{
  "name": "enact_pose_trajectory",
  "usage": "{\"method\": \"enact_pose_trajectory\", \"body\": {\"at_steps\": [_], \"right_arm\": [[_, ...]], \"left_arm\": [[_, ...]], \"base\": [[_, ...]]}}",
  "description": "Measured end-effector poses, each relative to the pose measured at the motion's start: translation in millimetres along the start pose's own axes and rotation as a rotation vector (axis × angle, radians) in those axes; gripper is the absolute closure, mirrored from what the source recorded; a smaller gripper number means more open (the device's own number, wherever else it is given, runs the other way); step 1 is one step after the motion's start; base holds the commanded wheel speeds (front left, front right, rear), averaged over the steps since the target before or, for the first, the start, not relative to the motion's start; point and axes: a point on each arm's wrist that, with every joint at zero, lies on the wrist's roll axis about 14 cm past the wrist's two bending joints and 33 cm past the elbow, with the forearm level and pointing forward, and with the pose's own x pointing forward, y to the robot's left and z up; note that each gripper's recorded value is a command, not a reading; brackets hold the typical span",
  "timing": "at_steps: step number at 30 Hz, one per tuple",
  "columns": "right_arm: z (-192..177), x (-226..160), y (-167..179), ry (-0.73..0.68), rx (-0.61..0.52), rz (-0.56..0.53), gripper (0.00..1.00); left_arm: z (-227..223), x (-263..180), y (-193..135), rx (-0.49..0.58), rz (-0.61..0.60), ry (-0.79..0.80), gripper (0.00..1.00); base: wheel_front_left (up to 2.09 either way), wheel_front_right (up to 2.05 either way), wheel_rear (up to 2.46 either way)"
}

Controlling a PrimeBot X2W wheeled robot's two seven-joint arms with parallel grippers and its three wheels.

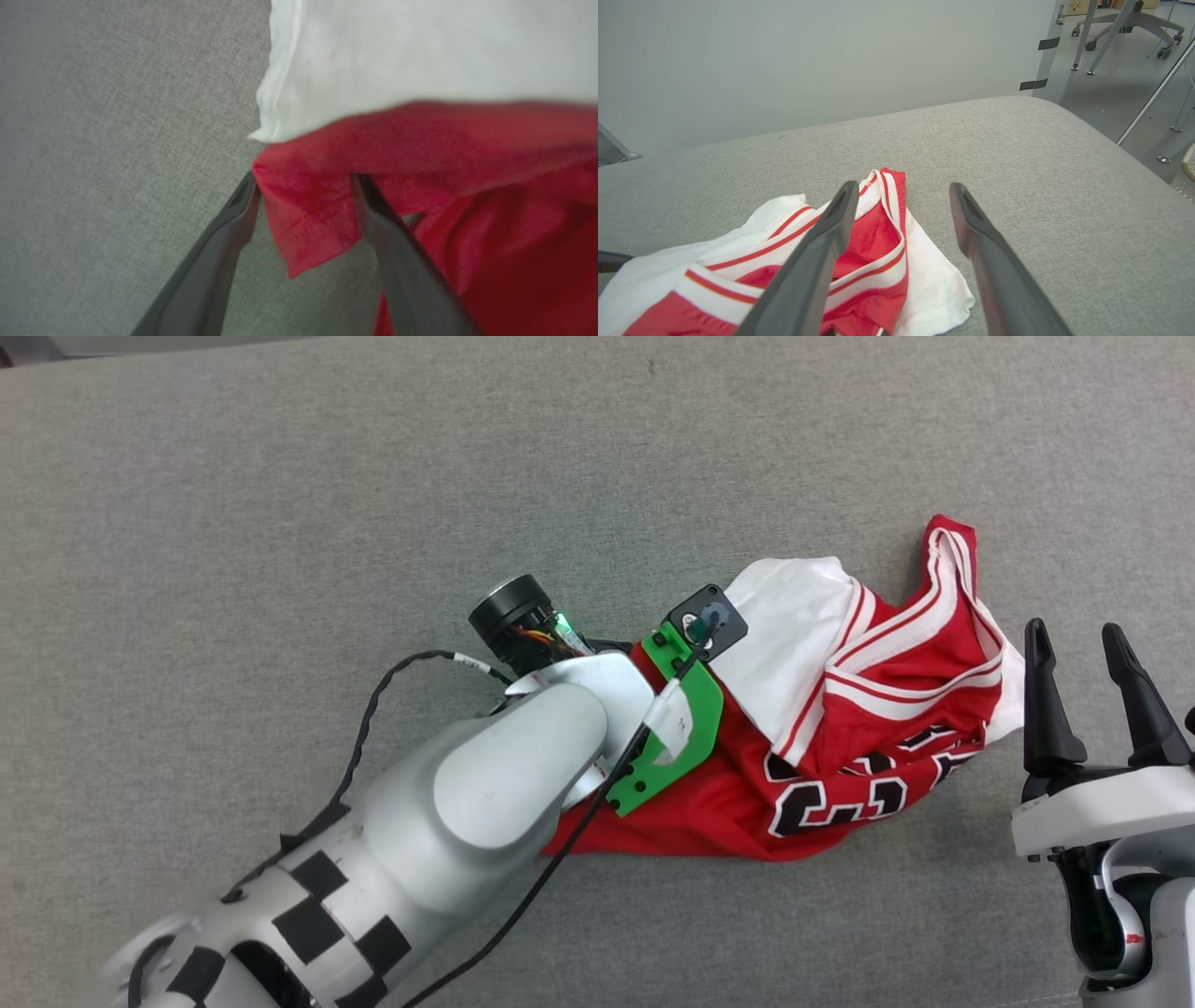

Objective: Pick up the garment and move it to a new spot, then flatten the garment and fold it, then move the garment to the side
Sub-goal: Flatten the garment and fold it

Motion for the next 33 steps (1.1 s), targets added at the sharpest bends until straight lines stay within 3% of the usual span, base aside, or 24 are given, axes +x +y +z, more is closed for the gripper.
{"method": "enact_pose_trajectory", "body": {"at_steps": [2,3,4,5,12,18,26,33], "right_arm": [[-2,-1,-3,0.007,-0.002,-0.008,0.00],[-2,-1,-4,0.006,-0.003,-0.011,0.00],[-2,-1,-5,0.005,-0.005,-0.013,0.00],[-1,0,-5,0.002,-0.006,-0.014,0.00],[4,1,-4,-0.018,-0.006,-0.009,0.00],[16,3,1,-0.052,-0.004,0.007,0.00],[27,-1,13,-0.068,0.000,0.041,0.00],[37,-5,31,-0.088,0.010,0.089,0.00]], "left_arm": [[-4,3,-1,0.028,-0.016,0.043,0.00],[-5,3,-2,0.036,-0.029,0.060,0.42],[-5,3,-3,0.048,-0.036,0.070,0.95],[-5,4,-4,0.053,-0.044,0.077,1.00],[-1,-1,-2,-0.006,-0.067,0.005,1.00],[-15,-24,33,-0.110,0.075,-0.081,1.00],[-59,-75,50,-0.251,0.234,-0.136,1.00],[-116,-133,48,-0.512,0.412,-0.171,1.00]], "base": [[0.00,0.00,0.00],[0.00,0.00,0.00],[0.00,0.00,0.00],[0.00,0.00,0.00],[0.00,0.00,0.00],[0.00,0.00,0.00],[0.00,0.00,0.00],[0.00,0.00,0.00]]}}
